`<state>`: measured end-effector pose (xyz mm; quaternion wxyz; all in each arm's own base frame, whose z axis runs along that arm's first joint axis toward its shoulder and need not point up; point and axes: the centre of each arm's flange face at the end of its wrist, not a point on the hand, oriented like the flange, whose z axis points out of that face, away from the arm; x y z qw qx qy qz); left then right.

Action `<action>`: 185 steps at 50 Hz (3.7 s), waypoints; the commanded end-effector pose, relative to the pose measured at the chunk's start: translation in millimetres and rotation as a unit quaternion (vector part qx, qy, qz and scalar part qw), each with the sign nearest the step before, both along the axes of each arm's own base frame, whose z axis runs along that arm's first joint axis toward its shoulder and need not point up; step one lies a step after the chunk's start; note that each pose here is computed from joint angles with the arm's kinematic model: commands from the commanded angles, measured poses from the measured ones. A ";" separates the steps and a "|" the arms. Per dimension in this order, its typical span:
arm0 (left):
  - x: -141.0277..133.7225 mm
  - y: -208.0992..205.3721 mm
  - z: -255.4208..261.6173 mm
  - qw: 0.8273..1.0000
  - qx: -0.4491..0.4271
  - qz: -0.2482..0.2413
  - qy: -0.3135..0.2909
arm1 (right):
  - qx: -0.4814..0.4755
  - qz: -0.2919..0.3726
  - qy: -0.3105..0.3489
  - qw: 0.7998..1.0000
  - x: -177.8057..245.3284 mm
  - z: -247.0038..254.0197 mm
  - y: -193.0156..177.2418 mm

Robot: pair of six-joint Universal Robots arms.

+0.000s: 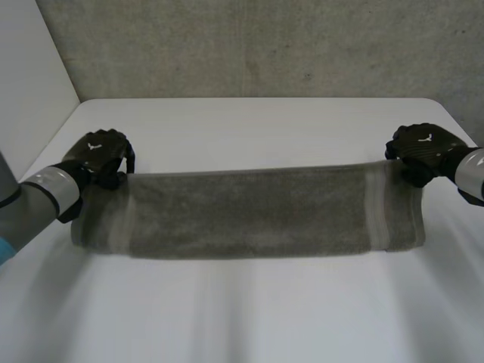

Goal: Fold the towel.

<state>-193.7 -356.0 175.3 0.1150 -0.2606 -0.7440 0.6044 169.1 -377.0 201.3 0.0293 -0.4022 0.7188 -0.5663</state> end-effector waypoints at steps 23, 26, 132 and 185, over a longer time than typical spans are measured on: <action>-15.5 -43.2 -38.1 0.997 -0.039 0.011 -0.072 | -0.032 -0.014 0.018 0.999 27.1 -65.1 -51.3; -16.4 -46.4 -38.8 0.996 -0.046 0.011 -0.072 | -0.032 -0.012 0.018 0.999 29.0 -67.5 -52.4; 3.1 65.7 7.5 0.997 -0.012 0.071 0.009 | 0.026 -0.037 -0.008 0.999 -19.0 -85.2 37.5; 9.7 59.4 6.9 0.996 -0.026 0.086 0.010 | -0.045 0.254 -0.051 0.965 218.7 -6.9 163.9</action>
